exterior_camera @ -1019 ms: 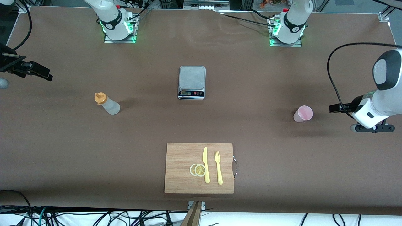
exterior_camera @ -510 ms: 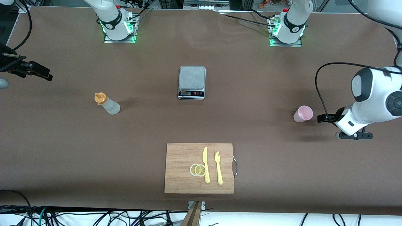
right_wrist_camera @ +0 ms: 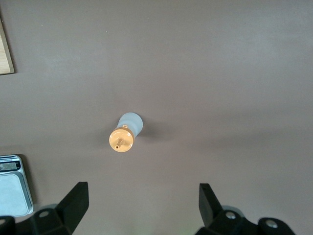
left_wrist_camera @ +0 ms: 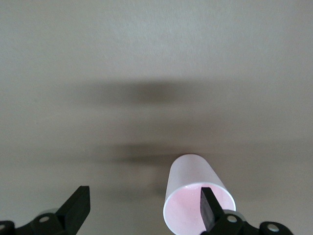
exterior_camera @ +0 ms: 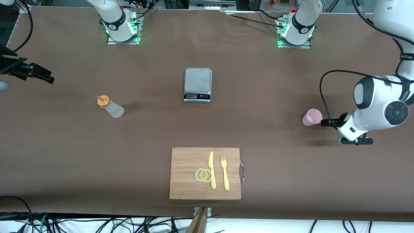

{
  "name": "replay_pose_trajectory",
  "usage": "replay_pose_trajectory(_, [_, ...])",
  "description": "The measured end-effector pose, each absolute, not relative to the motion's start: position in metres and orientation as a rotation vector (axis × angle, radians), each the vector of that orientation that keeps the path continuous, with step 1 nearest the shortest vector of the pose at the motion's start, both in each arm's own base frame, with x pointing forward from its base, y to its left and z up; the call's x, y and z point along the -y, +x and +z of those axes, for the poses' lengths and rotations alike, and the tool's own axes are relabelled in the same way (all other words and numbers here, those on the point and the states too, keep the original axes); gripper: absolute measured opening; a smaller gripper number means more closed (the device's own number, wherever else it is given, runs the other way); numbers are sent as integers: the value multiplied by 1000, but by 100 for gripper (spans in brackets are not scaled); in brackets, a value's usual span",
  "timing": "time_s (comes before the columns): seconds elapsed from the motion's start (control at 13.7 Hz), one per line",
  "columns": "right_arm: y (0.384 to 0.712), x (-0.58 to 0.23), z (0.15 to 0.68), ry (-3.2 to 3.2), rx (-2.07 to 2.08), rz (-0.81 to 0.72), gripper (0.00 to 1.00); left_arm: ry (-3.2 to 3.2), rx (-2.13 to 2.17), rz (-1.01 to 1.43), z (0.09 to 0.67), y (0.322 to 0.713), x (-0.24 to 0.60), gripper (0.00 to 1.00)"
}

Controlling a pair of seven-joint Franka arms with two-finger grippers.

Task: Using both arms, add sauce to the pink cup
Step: 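Move the left gripper to the pink cup and grasp it, then carry the pink cup with the left gripper onto the scale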

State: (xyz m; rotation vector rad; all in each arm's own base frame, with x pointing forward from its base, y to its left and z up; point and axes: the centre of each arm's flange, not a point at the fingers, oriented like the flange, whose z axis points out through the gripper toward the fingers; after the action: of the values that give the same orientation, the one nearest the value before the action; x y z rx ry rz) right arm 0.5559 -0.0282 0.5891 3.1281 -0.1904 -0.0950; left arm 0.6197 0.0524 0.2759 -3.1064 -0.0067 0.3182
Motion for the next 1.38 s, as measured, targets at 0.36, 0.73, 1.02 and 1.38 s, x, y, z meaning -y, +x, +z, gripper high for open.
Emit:
replay_pose_trajectory(0.36, [556,28,589,3128,190,-96,100,-3100,-18,343,263,592,-43,98])
replay_pose_trajectory(0.73, [556,28,589,3128,190,-96,100,-3105,3,265,244,577,-52,95])
replay_pose_trajectory(1.02, [556,28,589,3128,190,-96,100,-3109,-6,229,239,575,-48,91])
replay_pose_trajectory(1.38, [556,28,589,3128,190,-96,100,-3108,-32,224,239,576,-38,50])
